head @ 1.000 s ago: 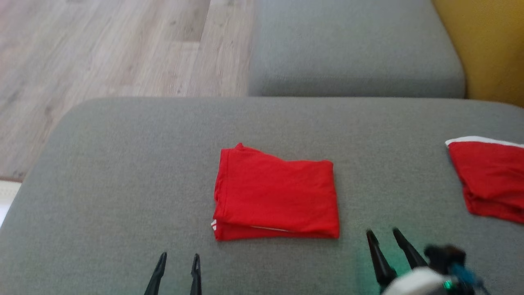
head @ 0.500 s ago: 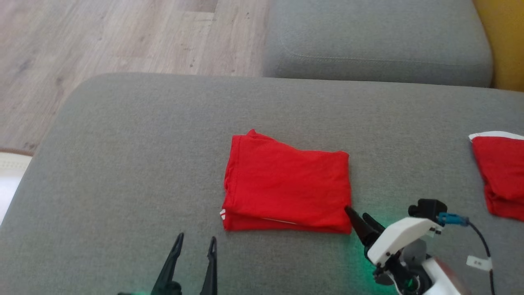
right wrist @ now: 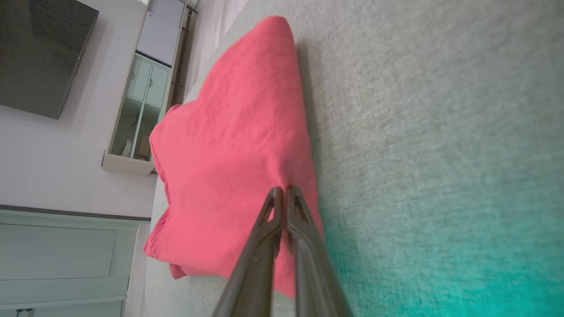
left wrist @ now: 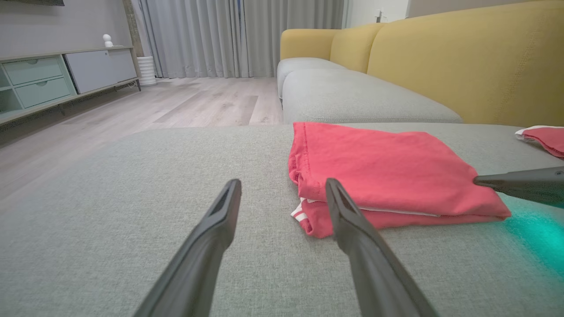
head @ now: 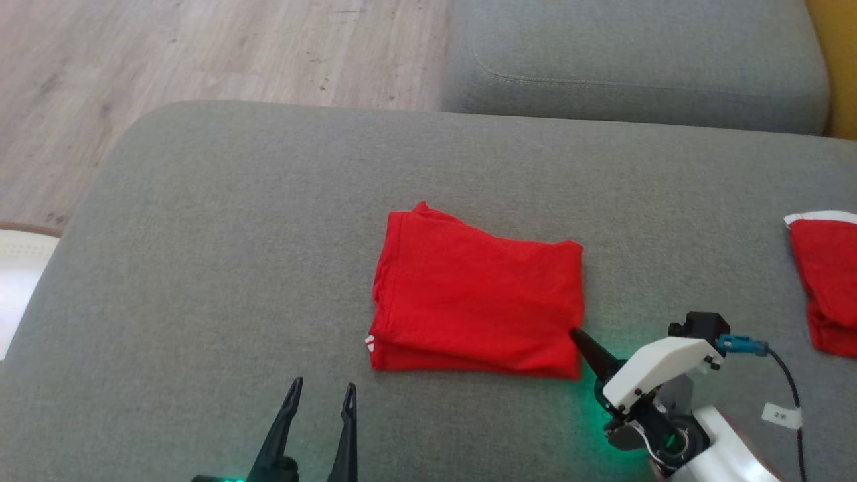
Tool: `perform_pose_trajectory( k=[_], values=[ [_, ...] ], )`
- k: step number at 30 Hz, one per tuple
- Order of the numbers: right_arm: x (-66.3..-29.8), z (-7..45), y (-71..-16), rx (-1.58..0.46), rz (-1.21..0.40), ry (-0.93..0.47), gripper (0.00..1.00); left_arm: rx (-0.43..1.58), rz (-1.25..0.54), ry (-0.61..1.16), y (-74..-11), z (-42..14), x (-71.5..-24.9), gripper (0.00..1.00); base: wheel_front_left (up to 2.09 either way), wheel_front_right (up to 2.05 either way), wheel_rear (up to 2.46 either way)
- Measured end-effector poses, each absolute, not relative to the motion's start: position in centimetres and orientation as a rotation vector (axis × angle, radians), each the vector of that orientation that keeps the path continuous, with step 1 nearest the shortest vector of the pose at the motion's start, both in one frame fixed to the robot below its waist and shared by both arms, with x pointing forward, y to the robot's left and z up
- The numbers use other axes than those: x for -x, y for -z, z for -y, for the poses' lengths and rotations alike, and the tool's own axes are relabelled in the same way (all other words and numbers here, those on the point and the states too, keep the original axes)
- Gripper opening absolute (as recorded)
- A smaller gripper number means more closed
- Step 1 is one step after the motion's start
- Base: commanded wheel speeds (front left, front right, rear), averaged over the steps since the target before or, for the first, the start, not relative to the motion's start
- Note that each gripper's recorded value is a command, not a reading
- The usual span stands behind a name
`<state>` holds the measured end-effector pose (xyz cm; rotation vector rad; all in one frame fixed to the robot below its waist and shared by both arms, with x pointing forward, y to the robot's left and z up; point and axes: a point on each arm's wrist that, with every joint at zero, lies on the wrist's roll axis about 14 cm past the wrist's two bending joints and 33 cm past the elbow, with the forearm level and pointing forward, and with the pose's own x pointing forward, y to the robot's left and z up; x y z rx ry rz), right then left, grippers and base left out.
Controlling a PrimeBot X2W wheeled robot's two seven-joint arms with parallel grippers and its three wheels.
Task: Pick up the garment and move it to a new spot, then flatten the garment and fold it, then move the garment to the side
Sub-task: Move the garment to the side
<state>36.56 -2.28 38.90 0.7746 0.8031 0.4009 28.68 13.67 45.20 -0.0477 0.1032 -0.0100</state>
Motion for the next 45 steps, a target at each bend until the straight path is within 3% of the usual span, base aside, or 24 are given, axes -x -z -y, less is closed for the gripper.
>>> perform_pose_trajectory(
  k=[7, 21, 27, 32, 33, 38, 45],
  values=[
    [-38.1, 5.3, -40.0, -0.686, -0.731, -0.387, 0.0, 0.055, -0.112, 0.039, -45.0, -12.8, -29.4, 1.0, 0.0, 0.0, 0.0],
    [-45.8, 23.5, -46.5, -0.396, -0.485, -0.123, 0.0, 0.064, -0.106, 0.229, -45.2, -7.5, -35.3, 1.0, 0.0, 0.0, 0.0],
    [-45.8, 31.5, -48.2, -0.318, -0.443, 0.041, 0.0, 0.075, -0.131, 0.289, -44.2, -5.5, -36.8, 1.0, 0.0, 0.0, 0.0],
    [-43.5, 38.6, -47.7, -0.264, -0.461, 0.234, 0.0, 0.084, -0.149, 0.329, -43.4, -4.1, -37.6, 1.0, 0.0, 0.0, 0.0],
    [-43.1, 39.3, -47.4, -0.251, -0.474, 0.257, 1.0, 0.086, -0.153, 0.332, -43.3, -4.0, -37.7, 1.0, 0.0, 0.0, 0.0],
    [-43.0, 39.8, -47.7, -0.211, -0.43, 0.288, 1.0, 0.085, -0.13, 0.345, -43.9, -3.7, -38.4, 1.0, 0.0, 0.0, 0.0],
    [-43.1, 31.3, -48.2, -0.264, -0.318, 0.104, 1.0, 0.12, -0.073, 0.297, -46.4, -5.1, -37.7, 1.0, 0.0, 0.0, 0.0]
  ],
)
